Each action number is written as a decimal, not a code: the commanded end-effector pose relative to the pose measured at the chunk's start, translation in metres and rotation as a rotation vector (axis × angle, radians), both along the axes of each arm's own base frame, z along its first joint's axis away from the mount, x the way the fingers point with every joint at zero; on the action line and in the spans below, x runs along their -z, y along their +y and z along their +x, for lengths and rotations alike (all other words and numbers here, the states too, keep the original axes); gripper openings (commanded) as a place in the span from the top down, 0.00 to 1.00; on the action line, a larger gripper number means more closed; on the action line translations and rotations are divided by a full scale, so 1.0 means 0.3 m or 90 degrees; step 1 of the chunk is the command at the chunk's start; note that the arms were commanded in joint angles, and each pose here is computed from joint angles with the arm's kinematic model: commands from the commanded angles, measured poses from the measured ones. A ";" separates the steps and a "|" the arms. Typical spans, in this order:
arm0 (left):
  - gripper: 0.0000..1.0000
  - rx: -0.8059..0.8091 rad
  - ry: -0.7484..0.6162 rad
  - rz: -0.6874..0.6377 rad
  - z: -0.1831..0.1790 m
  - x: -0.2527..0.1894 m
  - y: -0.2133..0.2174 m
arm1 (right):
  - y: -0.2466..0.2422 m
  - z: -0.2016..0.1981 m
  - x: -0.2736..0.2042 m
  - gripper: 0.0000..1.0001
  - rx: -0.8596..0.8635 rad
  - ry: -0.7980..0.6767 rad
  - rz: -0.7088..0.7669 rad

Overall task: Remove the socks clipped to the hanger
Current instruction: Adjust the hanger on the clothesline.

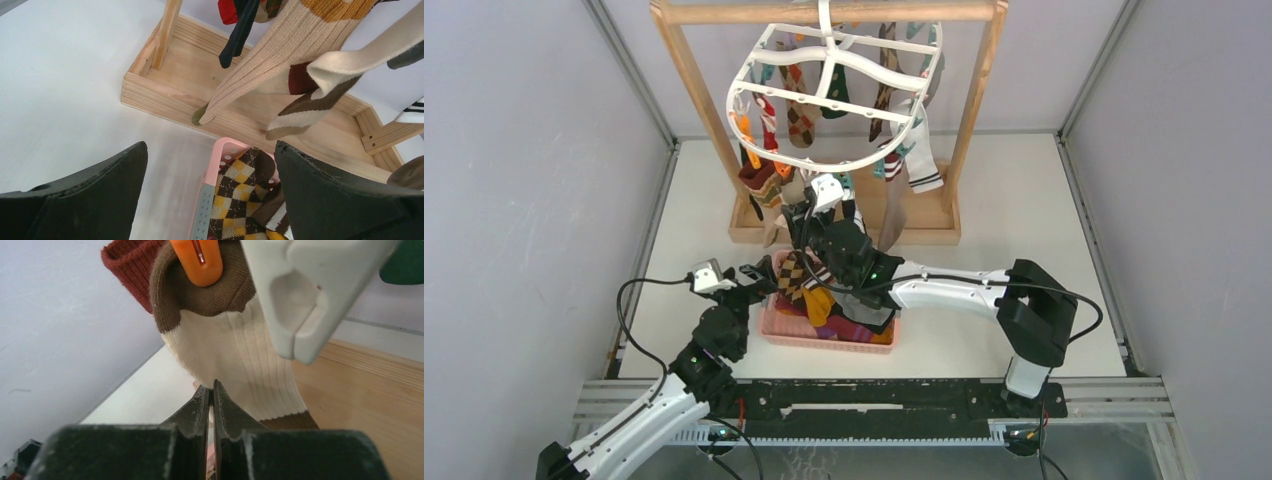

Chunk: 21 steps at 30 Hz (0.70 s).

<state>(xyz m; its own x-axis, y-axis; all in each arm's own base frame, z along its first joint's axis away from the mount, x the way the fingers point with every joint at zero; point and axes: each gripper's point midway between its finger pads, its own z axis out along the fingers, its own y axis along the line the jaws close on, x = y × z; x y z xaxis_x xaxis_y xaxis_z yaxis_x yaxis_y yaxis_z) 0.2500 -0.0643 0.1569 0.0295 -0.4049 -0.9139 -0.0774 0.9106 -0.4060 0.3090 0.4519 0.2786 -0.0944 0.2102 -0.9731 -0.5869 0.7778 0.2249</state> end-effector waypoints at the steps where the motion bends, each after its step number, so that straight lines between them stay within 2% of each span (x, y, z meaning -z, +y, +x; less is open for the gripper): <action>1: 0.00 0.005 -0.009 -0.010 0.006 -0.004 -0.007 | -0.056 0.002 -0.087 0.92 0.011 -0.016 0.039; 6: 0.00 0.017 -0.014 -0.007 0.009 -0.012 -0.020 | -0.120 0.008 -0.111 1.00 0.011 -0.018 0.051; 21: 0.00 0.023 -0.015 0.000 0.012 -0.021 -0.027 | -0.328 0.022 -0.166 1.00 0.025 -0.018 0.093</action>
